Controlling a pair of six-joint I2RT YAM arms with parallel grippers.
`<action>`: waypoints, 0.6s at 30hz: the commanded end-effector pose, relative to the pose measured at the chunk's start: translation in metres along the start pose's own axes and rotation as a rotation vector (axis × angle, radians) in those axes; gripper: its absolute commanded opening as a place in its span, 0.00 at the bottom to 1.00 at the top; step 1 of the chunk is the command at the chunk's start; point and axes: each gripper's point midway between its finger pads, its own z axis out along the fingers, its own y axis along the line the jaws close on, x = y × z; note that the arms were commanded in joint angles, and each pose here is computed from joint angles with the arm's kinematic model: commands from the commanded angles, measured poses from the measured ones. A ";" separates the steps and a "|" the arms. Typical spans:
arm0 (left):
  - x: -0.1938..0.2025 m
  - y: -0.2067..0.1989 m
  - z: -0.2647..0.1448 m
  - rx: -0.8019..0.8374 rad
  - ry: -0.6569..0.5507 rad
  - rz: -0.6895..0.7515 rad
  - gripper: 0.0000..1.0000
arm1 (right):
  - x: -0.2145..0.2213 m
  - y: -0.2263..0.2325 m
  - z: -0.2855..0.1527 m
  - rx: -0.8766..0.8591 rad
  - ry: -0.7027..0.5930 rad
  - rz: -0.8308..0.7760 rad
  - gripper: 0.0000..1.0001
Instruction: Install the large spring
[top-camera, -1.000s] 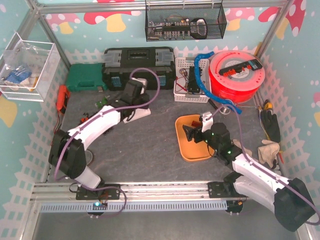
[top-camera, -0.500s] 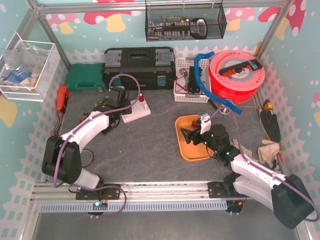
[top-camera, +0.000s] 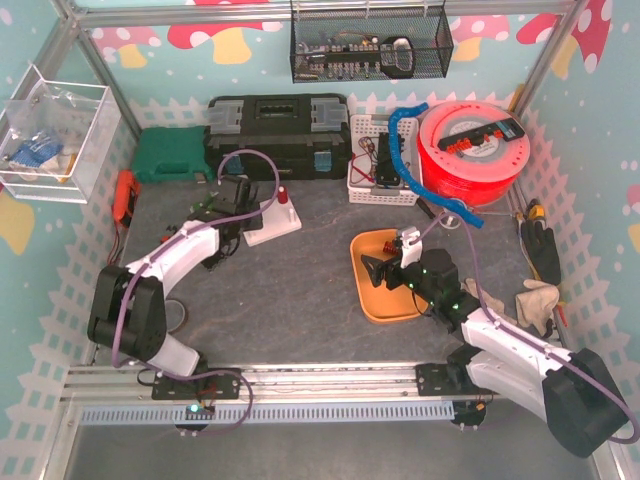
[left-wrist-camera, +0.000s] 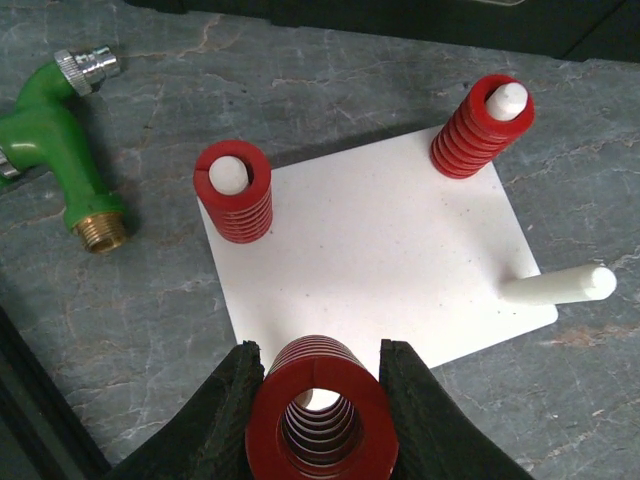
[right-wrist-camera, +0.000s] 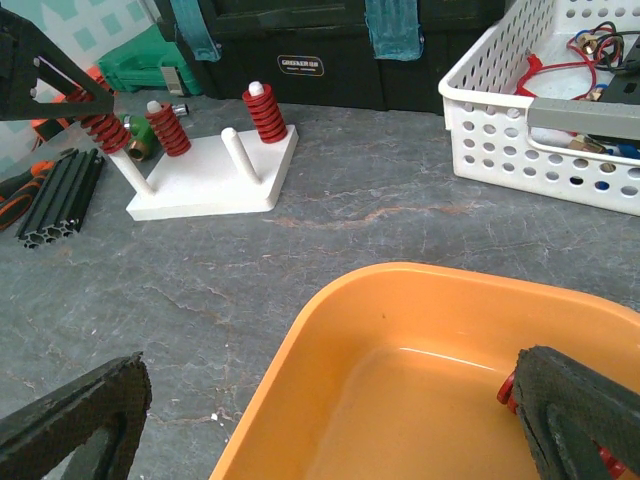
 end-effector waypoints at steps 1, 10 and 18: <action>0.004 0.003 0.006 -0.008 0.008 -0.007 0.07 | -0.003 -0.001 -0.001 0.003 -0.018 -0.002 0.98; 0.009 0.010 0.007 -0.026 0.024 -0.001 0.09 | -0.006 -0.002 -0.004 0.015 -0.030 -0.009 0.98; 0.017 0.007 0.022 -0.012 0.057 0.005 0.10 | -0.007 -0.009 -0.007 0.055 -0.044 -0.018 0.98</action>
